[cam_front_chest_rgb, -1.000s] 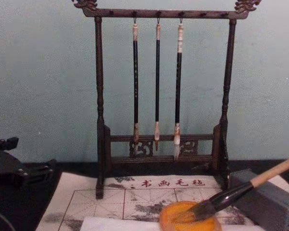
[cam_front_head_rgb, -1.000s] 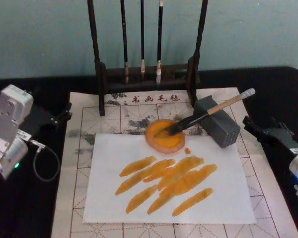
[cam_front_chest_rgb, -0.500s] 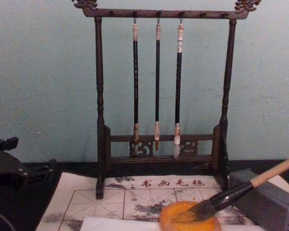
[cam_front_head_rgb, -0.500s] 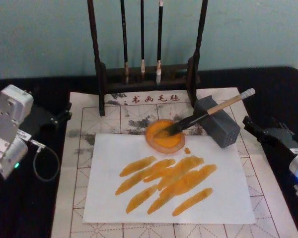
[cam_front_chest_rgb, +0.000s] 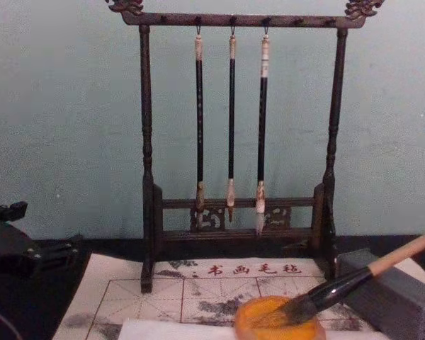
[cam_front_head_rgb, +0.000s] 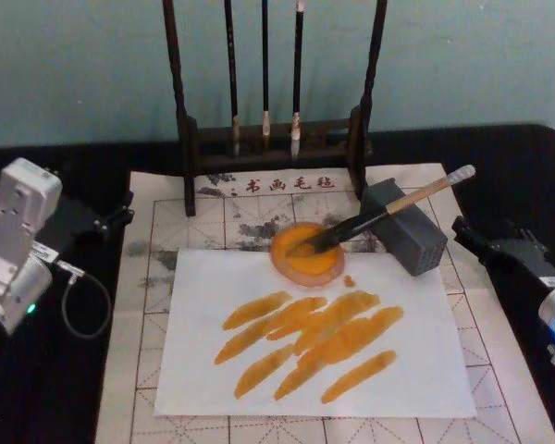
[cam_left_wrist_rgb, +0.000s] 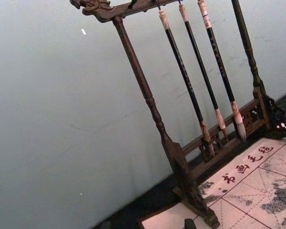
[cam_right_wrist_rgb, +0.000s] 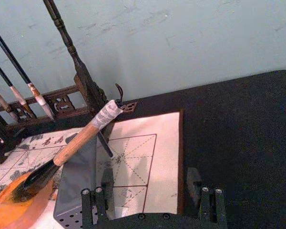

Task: Pick up the brush from the inkstone, write on the paper, then place the brush back to its original position.

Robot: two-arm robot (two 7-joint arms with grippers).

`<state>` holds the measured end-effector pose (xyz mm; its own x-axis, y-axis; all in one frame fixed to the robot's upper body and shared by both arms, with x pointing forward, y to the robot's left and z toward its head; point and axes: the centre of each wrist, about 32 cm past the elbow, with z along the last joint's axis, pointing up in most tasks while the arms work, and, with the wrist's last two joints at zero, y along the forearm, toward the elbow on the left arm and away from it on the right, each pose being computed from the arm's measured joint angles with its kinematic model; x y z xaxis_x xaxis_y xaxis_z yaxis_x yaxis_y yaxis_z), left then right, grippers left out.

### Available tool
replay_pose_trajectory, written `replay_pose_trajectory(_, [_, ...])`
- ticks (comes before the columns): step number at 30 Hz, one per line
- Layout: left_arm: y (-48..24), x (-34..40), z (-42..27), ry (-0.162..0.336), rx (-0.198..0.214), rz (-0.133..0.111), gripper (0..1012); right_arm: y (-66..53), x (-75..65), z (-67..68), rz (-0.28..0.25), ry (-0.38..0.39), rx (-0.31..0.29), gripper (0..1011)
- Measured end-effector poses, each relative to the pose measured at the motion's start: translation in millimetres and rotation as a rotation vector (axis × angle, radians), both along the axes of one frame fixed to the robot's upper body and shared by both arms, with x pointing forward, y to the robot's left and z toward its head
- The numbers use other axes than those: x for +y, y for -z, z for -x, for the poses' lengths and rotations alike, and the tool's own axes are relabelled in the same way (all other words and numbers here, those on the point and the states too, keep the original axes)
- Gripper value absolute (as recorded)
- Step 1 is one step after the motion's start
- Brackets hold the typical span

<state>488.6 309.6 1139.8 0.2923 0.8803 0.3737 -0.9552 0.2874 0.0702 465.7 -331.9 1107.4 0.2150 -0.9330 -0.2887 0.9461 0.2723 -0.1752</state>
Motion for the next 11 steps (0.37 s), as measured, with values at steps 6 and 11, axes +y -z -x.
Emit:
replay_pose_trajectory(6, [0.0,0.0,0.0,0.000,0.000,0.000,1001,0.0,0.0,0.0,0.000,0.000,0.000,1000])
replay_pose_trajectory(11, [0.0,0.0,0.0,0.000,0.000,0.000,1001,0.0,0.0,0.0,0.000,0.000,0.000,1000])
